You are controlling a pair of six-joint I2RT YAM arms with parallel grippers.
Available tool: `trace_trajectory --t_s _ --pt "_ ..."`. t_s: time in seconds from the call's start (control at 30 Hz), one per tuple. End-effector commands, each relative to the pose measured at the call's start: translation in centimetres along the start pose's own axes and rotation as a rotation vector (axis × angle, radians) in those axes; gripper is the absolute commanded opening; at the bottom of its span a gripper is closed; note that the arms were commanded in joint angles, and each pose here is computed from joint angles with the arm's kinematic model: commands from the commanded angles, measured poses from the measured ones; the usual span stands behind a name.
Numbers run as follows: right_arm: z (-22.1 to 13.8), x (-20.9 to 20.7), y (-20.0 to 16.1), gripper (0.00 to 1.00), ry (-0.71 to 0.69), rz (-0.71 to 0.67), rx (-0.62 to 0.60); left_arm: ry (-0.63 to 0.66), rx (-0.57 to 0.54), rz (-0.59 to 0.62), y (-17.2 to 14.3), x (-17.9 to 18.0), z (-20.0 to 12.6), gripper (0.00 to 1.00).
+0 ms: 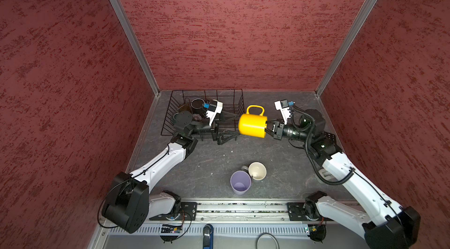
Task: Load cups into a dish rack
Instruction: Place the cup upside down at the dish rack.
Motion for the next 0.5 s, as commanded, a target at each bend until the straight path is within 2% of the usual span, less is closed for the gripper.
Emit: trace_trajectory --t_s 0.0,0.47 --pt "-0.1 2.0 1.6 0.0 0.103 -0.13 -0.073 -0.042 0.0 0.017 0.9 -0.4 0.4 1.0" --pt "2.3 1.7 1.5 0.0 0.159 -0.14 -0.059 -0.113 0.022 0.003 1.0 -0.7 1.1 0.98"
Point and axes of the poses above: each gripper's point midway between its finger pads, its own z axis out along the fingers, its own x axis along the line the jaws close on, y = z × x, the point moved 9 cm from there along -z, back along the fingers, and after that the axes turned 10 degrees about -z, right-handed, at the moved point
